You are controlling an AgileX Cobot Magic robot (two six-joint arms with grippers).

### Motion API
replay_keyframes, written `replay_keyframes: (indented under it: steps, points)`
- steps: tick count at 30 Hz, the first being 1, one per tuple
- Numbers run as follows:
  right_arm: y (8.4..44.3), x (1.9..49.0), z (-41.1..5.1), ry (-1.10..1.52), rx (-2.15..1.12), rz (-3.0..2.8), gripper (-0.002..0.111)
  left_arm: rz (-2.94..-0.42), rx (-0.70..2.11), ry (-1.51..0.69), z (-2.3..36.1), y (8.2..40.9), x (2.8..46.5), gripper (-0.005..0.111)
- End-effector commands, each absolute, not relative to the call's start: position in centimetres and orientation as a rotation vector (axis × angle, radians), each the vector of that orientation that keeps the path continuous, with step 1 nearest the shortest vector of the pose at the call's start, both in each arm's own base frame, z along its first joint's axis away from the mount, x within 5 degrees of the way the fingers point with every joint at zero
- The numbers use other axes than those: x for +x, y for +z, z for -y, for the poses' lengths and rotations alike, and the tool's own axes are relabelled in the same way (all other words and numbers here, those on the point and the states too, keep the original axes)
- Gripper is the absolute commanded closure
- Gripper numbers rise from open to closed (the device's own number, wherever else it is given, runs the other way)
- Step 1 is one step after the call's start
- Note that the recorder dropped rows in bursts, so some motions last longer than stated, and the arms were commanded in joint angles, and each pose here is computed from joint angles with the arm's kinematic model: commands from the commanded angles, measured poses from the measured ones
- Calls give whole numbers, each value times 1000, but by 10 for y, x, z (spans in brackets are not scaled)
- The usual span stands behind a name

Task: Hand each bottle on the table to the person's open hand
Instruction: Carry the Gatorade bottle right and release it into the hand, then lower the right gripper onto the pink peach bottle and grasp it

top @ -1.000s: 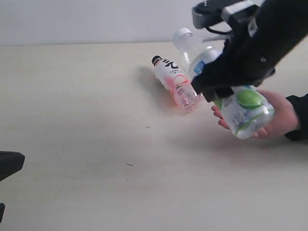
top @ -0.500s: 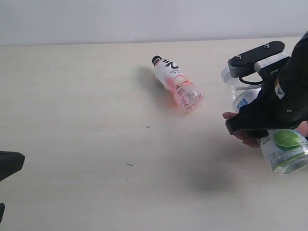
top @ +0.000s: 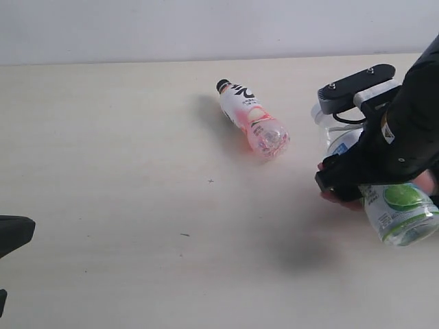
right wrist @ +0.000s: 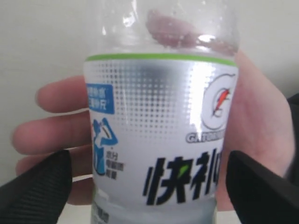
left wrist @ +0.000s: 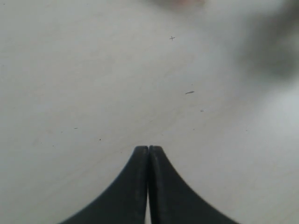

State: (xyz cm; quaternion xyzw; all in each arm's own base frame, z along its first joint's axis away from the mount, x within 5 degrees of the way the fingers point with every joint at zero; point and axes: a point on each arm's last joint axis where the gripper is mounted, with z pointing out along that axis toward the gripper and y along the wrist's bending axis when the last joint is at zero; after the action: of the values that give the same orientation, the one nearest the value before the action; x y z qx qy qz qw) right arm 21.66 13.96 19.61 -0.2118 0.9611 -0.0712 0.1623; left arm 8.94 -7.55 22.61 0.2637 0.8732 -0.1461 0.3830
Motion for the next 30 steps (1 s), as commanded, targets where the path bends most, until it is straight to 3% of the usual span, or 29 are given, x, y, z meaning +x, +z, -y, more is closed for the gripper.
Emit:
replay_keyframes:
  steps: [1,9,16,23,30]
  points:
    - [198,221,-141,-195,-611,-2709,21,-2217,675,-376,75,226,88,104]
    - [238,242,-155,-160,-558,-2617,22,-2217,675,-376,75,226,88,104]
    - [277,265,-183,88,-609,-2307,22,-2217,675,-376,75,226,88,104]
    - [295,273,-201,246,-700,-2029,22,-2217,675,-376,75,226,88,104]
    - [309,277,-201,187,-740,-1978,22,-2217,675,-376,75,226,88,104]
